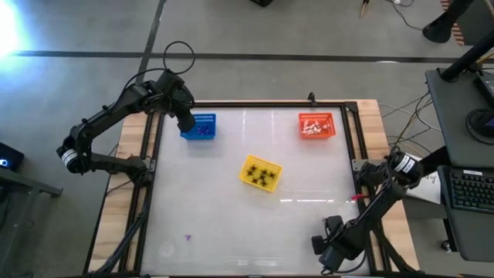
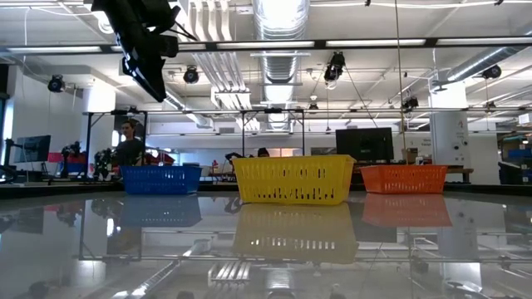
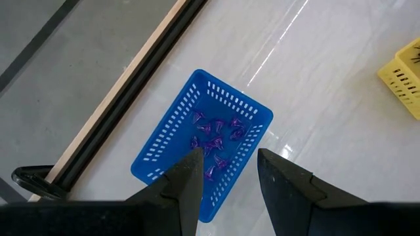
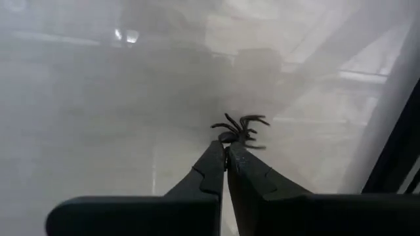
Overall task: Sort Halloween decoration
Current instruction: Put the black spider toy into the yellow bin
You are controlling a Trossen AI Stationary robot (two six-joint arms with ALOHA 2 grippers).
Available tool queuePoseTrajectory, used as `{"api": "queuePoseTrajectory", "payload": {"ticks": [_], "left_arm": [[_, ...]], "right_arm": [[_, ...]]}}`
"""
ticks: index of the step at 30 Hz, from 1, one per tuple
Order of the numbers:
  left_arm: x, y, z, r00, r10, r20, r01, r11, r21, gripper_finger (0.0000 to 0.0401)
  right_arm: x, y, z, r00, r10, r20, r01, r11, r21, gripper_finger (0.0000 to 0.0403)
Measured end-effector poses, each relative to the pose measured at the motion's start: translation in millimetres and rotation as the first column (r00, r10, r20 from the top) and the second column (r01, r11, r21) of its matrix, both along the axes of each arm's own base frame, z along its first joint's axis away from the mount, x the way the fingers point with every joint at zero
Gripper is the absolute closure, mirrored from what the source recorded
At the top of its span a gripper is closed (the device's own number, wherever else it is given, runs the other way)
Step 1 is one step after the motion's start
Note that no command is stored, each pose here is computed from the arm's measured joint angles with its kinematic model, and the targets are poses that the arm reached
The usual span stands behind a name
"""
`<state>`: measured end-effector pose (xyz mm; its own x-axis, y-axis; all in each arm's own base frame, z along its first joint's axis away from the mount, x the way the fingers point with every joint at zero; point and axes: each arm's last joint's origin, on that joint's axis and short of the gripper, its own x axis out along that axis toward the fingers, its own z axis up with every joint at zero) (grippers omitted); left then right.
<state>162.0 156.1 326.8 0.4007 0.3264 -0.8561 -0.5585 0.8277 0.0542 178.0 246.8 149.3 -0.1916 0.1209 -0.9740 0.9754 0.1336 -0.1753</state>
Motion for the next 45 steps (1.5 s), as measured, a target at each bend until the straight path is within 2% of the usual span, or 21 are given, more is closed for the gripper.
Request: {"api": "queuePoseTrajectory", "payload": {"ticks": [7,17,24,33,45], "left_arm": [[0.0,0.0,0.0,1.0,0.0,0.0,0.0,1.0,0.001,0.0274],[0.1,0.1,0.1,1.0,0.0,0.001,0.0,1.0,0.001,0.0274],[0.1,0.1,0.2,1.0,0.0,0.002,0.0,1.0,0.002,0.0274],[-4.2,-3.9,-0.2,0.998,-0.041,-0.04,0.041,0.999,-0.006,0.0274],[-5.1,-4.9,0.1,0.993,-0.097,-0.064,0.098,0.995,0.015,0.0274]], "right_arm": [[7.6,8.7,17.1,0.998,0.008,0.054,-0.009,0.999,0.031,0.0394],[17.4,10.6,43.4,0.99,0.02,0.138,-0.013,0.999,-0.045,0.0394],[42.6,-5.0,53.9,0.972,0.028,0.234,-0.007,0.996,-0.092,0.0394],[84.0,-47.4,60.1,0.945,0.153,0.289,-0.113,0.982,-0.153,0.0394],[130.0,-145.2,74.8,0.901,0.296,0.317,-0.232,0.947,-0.222,0.0394]]}}
